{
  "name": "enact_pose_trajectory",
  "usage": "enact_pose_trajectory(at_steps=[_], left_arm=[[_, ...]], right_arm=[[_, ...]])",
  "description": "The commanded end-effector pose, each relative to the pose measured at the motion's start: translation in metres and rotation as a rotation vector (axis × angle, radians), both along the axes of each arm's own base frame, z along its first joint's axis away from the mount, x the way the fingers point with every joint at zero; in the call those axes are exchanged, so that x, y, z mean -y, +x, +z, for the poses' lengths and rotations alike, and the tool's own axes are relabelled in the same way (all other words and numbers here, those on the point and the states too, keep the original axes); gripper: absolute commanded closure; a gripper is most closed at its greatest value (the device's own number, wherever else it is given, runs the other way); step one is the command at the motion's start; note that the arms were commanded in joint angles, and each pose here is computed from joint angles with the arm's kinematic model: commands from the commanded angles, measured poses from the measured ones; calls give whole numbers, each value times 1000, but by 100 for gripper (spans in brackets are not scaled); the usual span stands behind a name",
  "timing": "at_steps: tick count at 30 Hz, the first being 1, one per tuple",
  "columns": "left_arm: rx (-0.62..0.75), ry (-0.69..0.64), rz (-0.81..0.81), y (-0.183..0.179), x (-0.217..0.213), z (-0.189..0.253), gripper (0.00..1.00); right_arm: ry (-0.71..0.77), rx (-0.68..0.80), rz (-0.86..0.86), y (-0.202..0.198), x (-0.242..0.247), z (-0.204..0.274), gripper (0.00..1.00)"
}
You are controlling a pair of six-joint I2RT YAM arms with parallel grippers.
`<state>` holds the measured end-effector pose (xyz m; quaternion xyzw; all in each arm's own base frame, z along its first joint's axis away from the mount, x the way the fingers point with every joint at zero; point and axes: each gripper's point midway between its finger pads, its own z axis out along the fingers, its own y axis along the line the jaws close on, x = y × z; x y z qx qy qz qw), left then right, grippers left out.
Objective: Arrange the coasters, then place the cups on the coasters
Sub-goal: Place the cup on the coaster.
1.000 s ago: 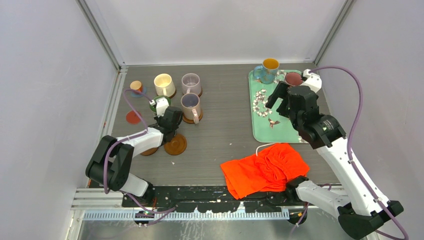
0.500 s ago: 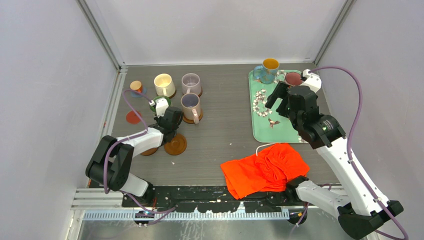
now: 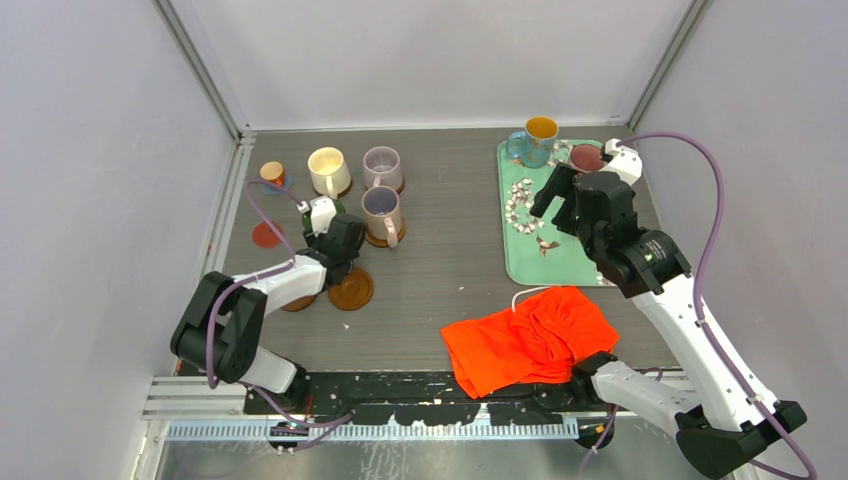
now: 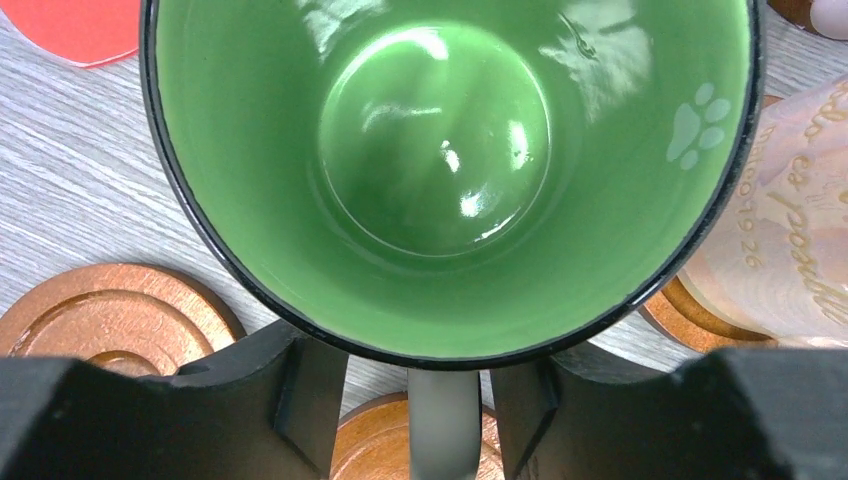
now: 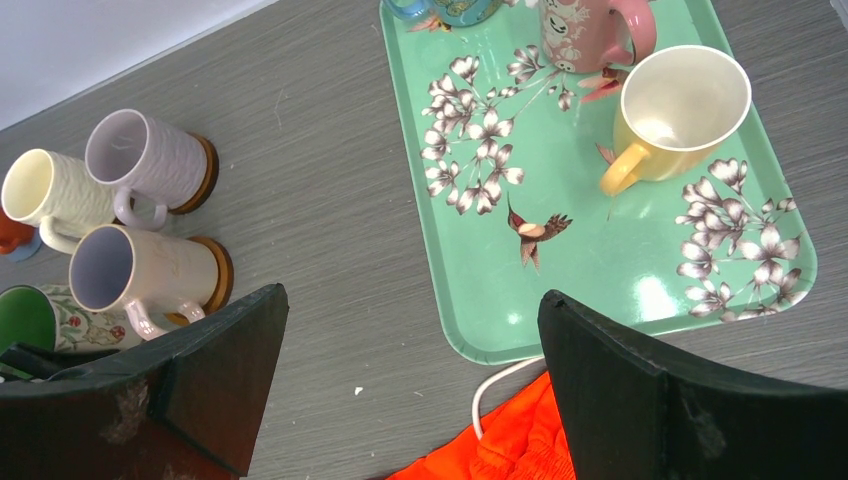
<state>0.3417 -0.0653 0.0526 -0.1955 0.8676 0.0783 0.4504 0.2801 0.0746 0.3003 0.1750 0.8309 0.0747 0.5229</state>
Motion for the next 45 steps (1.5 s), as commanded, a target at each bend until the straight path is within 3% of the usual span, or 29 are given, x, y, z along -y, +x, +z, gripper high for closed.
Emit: enact_pose_trajectory(at_steps=[1, 4, 7, 9, 14, 22, 45], left_arm=[[75, -22, 26, 9, 1, 24, 46], [68, -21, 24, 10, 2, 26, 42], [66, -24, 24, 12, 3, 29, 45], [64, -24, 22, 13, 5, 31, 51], [60, -30, 17, 16, 7, 35, 77], [75, -29, 30, 22, 3, 50, 99], [114, -11, 42, 44, -6, 81, 100]], right_arm=[[25, 40, -6, 4, -1, 10, 0], [27, 41, -5, 4, -1, 10, 0], [26, 39, -6, 4, -1, 10, 0], [26, 41, -6, 3, -1, 11, 0], [24, 43, -11, 2, 0, 11, 0], [23, 43, -10, 3, 0, 11, 0], [19, 44, -13, 2, 1, 13, 0]])
